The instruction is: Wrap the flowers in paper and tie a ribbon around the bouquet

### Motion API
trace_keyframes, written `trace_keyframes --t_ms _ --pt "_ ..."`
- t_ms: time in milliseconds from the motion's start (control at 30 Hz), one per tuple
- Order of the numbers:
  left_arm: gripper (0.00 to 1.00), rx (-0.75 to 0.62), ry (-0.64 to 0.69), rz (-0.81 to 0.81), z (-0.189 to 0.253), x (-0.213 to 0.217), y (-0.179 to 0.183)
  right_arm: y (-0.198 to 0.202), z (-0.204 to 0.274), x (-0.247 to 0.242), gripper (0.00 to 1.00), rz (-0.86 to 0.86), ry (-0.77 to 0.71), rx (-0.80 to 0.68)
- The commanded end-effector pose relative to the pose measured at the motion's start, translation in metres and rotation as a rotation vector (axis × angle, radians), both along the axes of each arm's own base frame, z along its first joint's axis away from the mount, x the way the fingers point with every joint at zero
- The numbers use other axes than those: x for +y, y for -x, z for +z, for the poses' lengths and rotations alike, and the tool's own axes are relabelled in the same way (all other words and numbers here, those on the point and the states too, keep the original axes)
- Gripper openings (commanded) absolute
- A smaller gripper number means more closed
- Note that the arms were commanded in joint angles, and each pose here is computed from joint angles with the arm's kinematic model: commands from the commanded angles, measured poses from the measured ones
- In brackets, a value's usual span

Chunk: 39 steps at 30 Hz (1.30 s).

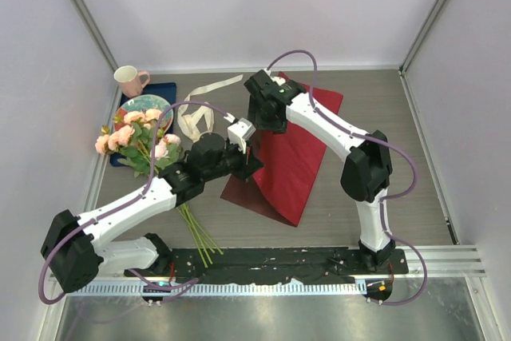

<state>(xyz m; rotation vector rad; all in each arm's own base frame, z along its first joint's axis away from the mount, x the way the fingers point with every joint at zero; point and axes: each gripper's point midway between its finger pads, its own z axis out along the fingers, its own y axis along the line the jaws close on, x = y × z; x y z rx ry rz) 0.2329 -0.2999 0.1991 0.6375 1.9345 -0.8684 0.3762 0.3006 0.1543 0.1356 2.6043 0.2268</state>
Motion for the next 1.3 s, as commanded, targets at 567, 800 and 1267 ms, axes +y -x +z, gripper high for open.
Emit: trace_keyframes --t_ms 567,800,1267 --pt "0.91 0.036 0.217 0.109 0.048 0.008 0.003 0.013 0.067 -0.061 0.0 -0.138 0.074 -0.237" --pt "0.82 0.205 0.357 0.488 0.02 0.063 -0.057 0.044 0.078 -0.092 0.0 -0.189 -0.062 -0.373" --pt "0.0 0.555 -0.019 0.54 -0.166 0.008 -0.086 0.076 0.087 -0.171 0.0 -0.291 0.017 -0.565"
